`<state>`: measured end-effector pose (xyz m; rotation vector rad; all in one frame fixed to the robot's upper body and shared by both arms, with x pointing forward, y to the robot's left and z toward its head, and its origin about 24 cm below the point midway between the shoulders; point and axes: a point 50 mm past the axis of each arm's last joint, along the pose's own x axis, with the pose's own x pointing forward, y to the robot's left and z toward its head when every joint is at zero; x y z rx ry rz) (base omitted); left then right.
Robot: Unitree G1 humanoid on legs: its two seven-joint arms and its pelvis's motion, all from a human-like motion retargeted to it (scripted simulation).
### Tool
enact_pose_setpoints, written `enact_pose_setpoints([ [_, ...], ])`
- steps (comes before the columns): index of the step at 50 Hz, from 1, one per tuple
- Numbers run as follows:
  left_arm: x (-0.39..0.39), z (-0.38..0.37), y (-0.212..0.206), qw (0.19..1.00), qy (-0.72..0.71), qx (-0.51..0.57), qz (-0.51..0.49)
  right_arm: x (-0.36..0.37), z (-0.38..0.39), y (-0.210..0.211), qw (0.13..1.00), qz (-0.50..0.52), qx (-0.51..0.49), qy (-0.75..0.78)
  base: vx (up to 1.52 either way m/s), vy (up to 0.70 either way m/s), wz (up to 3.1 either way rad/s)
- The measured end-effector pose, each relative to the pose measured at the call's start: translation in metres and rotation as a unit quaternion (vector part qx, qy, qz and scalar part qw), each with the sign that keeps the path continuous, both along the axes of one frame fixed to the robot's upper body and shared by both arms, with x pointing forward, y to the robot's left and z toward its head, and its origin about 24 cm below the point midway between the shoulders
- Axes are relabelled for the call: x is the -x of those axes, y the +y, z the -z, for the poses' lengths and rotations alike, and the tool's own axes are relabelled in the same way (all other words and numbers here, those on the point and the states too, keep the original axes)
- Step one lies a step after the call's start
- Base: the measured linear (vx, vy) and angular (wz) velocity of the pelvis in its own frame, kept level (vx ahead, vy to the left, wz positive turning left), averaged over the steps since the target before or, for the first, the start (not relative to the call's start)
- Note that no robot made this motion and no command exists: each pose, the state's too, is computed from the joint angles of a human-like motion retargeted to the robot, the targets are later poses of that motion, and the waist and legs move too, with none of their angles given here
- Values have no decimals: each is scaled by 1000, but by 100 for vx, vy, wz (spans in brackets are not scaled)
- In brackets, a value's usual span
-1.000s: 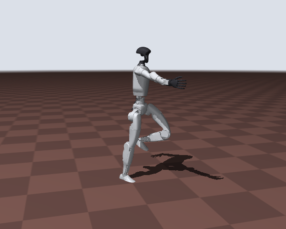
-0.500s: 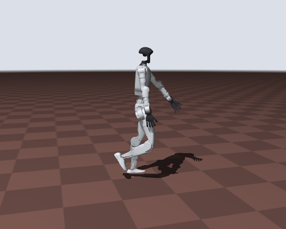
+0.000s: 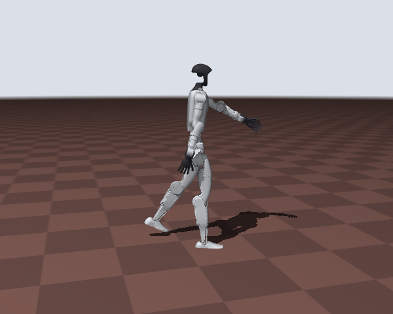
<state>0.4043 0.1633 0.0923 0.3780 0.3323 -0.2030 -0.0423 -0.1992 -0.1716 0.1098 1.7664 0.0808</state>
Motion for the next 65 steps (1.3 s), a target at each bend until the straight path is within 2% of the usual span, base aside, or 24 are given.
enact_pose_setpoints([
  [3,103,149,20,969,245,15,38,-148,-12,-22,979,3,73,-192,48,-20,-33],
  [5,200,216,38,924,381,37,16,-260,-59,-33,926,52,115,-356,49,-11,-2],
  [7,304,251,54,869,491,56,-18,-355,-136,-36,837,133,124,-515,58,-8,-79],
  [9,404,260,64,811,577,78,-53,-420,-231,-37,723,220,110,-646,61,-4,-98],
  [12,539,231,79,716,680,104,-119,-458,-366,-46,559,302,85,-767,62,0,-73],
  [15,640,173,89,617,751,109,-209,-454,-465,-58,454,314,92,-829,61,6,-35],
  [20,702,122,79,527,773,136,-326,-441,-535,-54,393,280,105,-869,61,12,33],
  [23,684,146,66,541,760,159,-323,-448,-519,-44,423,270,96,-860,65,14,-21],
  [27,595,214,62,656,658,140,-342,-464,-442,-24,480,302,67,-821,78,22,-117],
  [30,488,255,55,743,551,149,-349,-458,-328,-8,592,296,83,-745,70,31,38],
  [32,393,265,51,814,487,143,-282,-423,-225,1,697,241,101,-668,54,28,150],
  [34,278,248,50,888,400,118,-193,-355,-127,2,809,170,110,-552,45,19,178],
  [37,109,151,44,968,216,79,-100,-203,-24,-1,943,75,84,-314,51,12,191],
  [40,5,4,30,996,15,63,-64,-41,5,5,995,37,27,-88,56,8,174],
  [42,-22,-91,27,992,-105,45,-62,48,-6,10,999,48,-1,18,59,3,117],
  [45,-22,-205,37,971,-232,-16,-63,152,-46,9,985,94,-16,146,62,-4,37],
  [50,3,-295,56,942,-310,-101,-75,232,-108,-16,950,183,52,246,63,-9,-14],
  [55,-11,-250,51,957,-270,-91,-44,209,-92,-32,958,198,88,190,61,-9,4],
  [58,-24,-170,39,976,-211,-2,-55,156,-57,-37,965,198,112,130,75,-12,103],
  [60,-23,-104,29,987,-140,32,-69,103,-30,-32,979,158,94,92,79,-23,-13],
  [62,-2,-12,20,999,-23,6,-39,26,-8,-28,987,133,88,3,70,-28,-197],
  [65,101,146,23,967,242,-50,59,-127,-9,-32,965,146,108,-187,56,-22,-174],
])
